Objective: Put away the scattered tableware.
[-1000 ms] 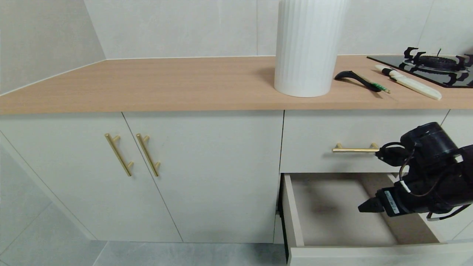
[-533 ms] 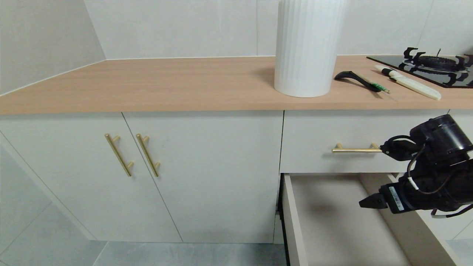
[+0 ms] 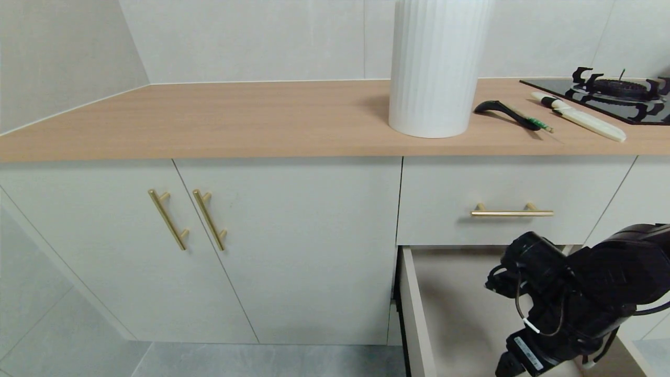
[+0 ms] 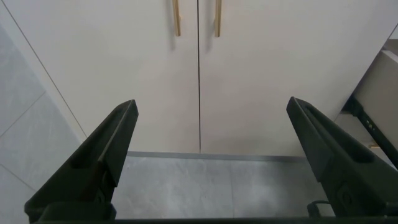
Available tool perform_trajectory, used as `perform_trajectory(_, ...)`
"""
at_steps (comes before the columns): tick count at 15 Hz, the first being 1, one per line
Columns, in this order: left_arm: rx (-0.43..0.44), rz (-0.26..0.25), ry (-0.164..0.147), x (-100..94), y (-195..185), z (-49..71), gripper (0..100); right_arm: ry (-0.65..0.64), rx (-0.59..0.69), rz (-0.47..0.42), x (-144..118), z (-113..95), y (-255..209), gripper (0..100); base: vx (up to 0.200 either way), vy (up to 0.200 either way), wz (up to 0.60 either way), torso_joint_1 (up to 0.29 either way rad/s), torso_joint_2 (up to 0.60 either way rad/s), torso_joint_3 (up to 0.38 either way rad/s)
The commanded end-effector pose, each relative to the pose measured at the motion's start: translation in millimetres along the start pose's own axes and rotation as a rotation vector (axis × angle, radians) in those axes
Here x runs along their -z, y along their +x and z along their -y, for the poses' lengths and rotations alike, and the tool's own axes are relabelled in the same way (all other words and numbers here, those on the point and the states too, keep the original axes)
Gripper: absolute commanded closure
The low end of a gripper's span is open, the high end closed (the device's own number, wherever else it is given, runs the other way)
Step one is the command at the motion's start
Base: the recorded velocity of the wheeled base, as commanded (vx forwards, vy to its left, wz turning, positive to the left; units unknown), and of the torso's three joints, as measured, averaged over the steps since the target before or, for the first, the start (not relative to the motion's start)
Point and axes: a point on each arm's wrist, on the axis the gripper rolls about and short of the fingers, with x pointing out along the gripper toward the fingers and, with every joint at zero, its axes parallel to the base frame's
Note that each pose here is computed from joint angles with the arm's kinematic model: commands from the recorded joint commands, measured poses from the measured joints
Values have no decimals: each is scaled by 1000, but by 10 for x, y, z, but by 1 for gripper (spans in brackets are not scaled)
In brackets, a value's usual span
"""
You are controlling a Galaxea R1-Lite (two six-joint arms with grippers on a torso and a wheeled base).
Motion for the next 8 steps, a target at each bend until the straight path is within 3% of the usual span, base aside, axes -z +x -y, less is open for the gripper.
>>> perform_trajectory(1,-1,-1,-1,0,1,0,0,-19,2,-60,31,-40,63,0,0,0,0,0,0,0)
perform_trajectory(5,-1,-1,-1,0,1,0,0,-50,-16,-183,124,-95,9,0,0,0,0,0,0,0)
perform_trajectory(8,-1,-1,-1,0,1,0,0,-37,-11,-150,74,-89,-49,0,0,0,0,0,0,0)
